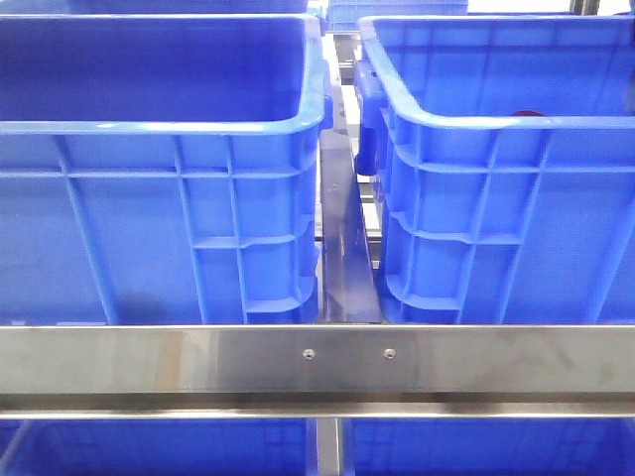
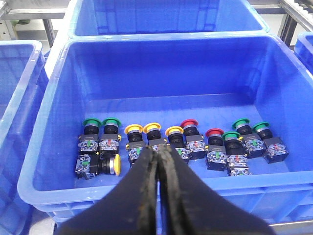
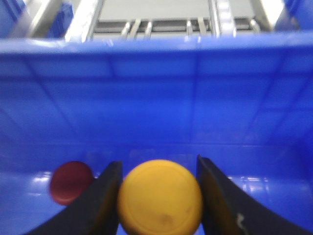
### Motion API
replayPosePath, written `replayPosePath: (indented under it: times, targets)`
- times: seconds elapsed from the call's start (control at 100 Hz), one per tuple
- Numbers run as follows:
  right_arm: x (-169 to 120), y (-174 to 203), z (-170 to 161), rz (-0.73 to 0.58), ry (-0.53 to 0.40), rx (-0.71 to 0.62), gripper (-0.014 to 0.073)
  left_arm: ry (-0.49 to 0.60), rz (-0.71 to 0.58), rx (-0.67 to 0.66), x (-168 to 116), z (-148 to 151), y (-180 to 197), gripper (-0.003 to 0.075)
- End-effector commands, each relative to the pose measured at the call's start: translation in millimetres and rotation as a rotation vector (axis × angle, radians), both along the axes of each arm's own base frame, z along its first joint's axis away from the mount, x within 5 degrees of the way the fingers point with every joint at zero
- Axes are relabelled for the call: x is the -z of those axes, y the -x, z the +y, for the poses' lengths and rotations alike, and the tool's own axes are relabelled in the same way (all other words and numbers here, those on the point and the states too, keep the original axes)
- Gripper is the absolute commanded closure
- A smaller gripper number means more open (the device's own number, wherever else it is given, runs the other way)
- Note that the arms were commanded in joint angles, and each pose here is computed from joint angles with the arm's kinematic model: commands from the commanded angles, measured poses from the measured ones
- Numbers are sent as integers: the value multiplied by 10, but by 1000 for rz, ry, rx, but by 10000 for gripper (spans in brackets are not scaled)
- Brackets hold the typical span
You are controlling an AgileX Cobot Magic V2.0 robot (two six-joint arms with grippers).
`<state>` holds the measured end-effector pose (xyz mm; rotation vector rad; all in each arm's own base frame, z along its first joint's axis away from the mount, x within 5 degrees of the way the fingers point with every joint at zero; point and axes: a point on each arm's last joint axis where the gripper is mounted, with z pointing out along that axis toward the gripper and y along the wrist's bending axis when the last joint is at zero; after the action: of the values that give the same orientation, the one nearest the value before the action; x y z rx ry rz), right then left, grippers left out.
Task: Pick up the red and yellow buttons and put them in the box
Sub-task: 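Lower the yellow button into the bin beside the red one and release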
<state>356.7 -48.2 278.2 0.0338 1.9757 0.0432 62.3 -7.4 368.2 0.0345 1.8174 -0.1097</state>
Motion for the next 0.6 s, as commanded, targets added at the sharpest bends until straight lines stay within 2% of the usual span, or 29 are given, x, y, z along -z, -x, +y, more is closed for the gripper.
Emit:
replayPosePath:
  times: [0.0,0.24,0.59]
  targets:
    - [-169,-125,-29,-74,-71,21,529,29,-88,-5,-137,-1,-5,739]
    - [-62,-449,-99,-64,-69,30,529,29,-88,-5,-137,-1,-5,739]
    - [86,-641,-120,-46,-79,16,529,30,-88,-4,-137,-2,-5,739]
